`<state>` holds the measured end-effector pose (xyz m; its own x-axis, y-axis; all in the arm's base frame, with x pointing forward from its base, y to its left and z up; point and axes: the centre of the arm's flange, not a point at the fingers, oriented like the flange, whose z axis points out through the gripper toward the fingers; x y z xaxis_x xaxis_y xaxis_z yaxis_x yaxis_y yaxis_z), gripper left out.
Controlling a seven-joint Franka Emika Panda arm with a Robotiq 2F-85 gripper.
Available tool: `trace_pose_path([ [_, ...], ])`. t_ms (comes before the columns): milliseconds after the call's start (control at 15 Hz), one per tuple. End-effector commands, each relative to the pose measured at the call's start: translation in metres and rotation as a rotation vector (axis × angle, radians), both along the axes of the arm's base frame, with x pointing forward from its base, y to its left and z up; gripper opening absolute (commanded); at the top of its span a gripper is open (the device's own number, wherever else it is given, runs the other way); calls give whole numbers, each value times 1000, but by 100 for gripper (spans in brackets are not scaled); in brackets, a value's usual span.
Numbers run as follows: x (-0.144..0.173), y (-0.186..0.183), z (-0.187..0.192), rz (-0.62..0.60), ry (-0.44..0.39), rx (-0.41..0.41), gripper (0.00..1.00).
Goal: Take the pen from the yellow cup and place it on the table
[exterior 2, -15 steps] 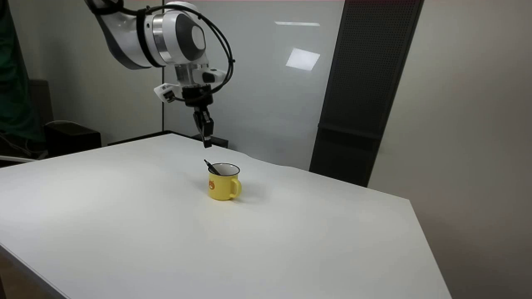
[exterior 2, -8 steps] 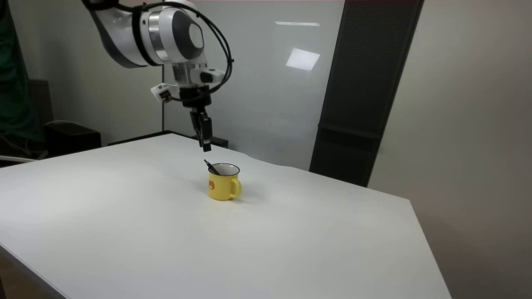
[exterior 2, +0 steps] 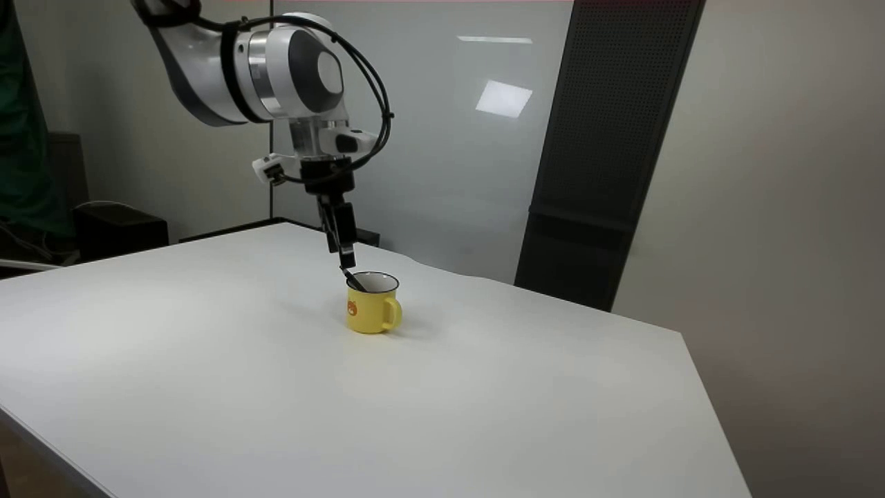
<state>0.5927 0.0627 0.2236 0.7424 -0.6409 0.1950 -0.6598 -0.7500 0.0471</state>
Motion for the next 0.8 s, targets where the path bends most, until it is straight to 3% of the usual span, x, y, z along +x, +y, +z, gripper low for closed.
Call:
trace_pose_path([
  [0,-2,-4,1,-24,-3,-2,100],
  [733,16,0,-20,-13,20,-13,100],
])
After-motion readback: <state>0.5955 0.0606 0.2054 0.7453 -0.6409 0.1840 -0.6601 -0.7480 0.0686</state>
